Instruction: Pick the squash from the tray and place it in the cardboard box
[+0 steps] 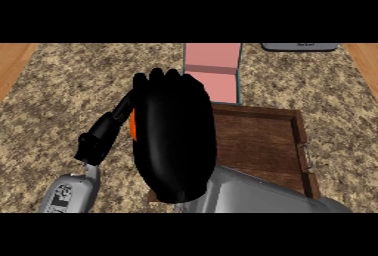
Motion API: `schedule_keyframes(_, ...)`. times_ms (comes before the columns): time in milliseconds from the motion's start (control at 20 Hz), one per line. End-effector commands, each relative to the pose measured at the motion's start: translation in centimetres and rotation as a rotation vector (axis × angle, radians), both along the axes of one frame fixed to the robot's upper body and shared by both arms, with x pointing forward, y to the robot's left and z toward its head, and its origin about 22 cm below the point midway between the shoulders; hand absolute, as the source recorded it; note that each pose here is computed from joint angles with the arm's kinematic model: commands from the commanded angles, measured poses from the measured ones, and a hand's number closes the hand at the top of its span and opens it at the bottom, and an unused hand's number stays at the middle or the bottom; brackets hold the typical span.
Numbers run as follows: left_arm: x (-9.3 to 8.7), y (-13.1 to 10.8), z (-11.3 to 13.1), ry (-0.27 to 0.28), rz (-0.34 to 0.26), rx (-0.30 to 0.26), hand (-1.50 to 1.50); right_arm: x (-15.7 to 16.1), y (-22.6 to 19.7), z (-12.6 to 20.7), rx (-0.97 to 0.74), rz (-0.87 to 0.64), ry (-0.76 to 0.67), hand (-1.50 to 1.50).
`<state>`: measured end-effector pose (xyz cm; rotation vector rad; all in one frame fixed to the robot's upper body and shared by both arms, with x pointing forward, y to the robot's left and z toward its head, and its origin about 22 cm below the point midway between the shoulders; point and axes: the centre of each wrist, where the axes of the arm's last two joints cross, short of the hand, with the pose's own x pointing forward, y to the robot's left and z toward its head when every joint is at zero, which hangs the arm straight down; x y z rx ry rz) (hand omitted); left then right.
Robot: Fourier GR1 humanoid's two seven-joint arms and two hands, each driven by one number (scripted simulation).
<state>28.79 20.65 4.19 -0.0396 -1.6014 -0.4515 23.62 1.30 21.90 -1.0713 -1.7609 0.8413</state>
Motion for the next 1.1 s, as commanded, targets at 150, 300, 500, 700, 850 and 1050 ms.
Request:
schedule_keyframes(150,0.3,-0.6,0.1,0.006,-0.010,-0.004,0.00,3.4,-1.0,2.2,0.046,-0.178,0.051,1.50)
schedule_keyframes(300,-0.2,0.2,-0.7,-0.006,-0.006,-0.001,0.00,5.1,-0.6,2.4,0.070,-0.179,0.040,1.50)
schedule_keyframes(500,-0.3,0.2,0.3,0.000,-0.024,0.005,0.00,8.7,-1.0,2.5,0.082,-0.194,0.043,1.50)
schedule_keyframes(700,-0.5,0.0,-0.2,-0.012,-0.029,0.006,0.00,10.4,-1.5,3.7,0.122,-0.216,0.054,1.50)
schedule_keyframes(850,-0.3,0.6,-0.1,0.010,-0.010,0.001,0.00,12.4,-3.6,3.2,0.100,-0.226,0.042,1.50)
schedule_keyframes(1050,-1.8,-0.5,-2.0,-0.008,-0.019,-0.002,0.00,15.0,-2.7,2.6,0.039,-0.291,0.059,1.50)
